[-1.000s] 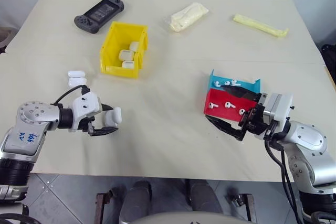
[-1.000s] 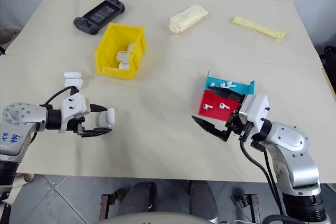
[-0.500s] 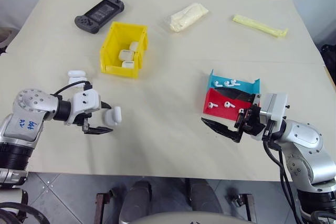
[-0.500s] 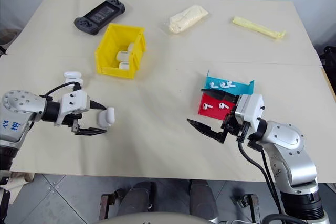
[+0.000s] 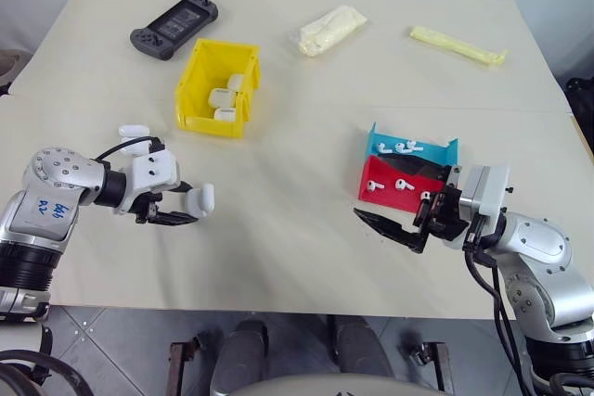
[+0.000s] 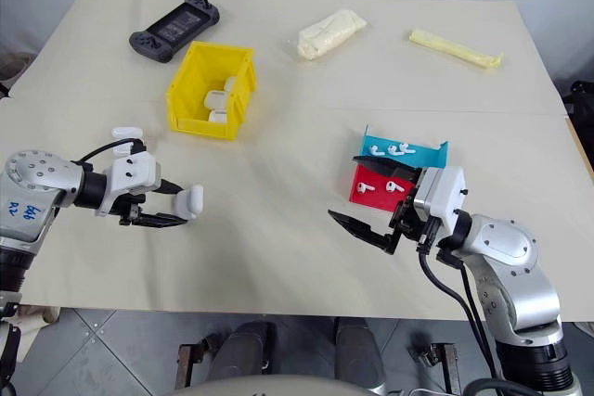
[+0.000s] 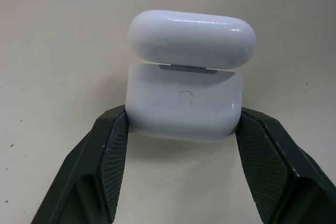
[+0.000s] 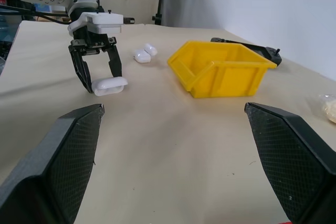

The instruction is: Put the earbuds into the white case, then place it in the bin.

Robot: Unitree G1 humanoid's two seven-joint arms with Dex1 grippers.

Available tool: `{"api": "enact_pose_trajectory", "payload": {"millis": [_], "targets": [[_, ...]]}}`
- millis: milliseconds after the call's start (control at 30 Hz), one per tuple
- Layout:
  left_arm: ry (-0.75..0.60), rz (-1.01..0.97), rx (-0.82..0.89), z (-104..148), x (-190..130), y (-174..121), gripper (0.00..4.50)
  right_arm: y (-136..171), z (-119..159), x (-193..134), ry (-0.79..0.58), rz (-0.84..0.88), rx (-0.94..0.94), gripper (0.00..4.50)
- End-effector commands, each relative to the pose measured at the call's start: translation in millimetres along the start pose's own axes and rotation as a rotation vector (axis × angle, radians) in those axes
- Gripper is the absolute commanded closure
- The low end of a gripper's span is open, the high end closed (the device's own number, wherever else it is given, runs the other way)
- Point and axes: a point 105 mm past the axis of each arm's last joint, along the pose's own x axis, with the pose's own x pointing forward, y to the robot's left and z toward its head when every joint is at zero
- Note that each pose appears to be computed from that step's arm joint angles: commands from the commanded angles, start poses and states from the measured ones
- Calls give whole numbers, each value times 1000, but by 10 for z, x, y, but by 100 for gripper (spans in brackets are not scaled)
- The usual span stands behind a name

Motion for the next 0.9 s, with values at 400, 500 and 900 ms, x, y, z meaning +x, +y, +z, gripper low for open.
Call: {"api": "enact_pose_trajectory", "payload": {"millis": [400, 500, 900], "targets": [[-609, -58, 112, 442, -75, -418, 179, 206, 126, 9, -10, 184, -3, 0], [-760, -96, 101, 754, 32, -605, 179, 202, 128, -44, 17, 215, -22, 0], [-1203, -243, -4, 1696, 365, -965, 179, -259, -223, -1100, 404, -36, 2, 0]]}}
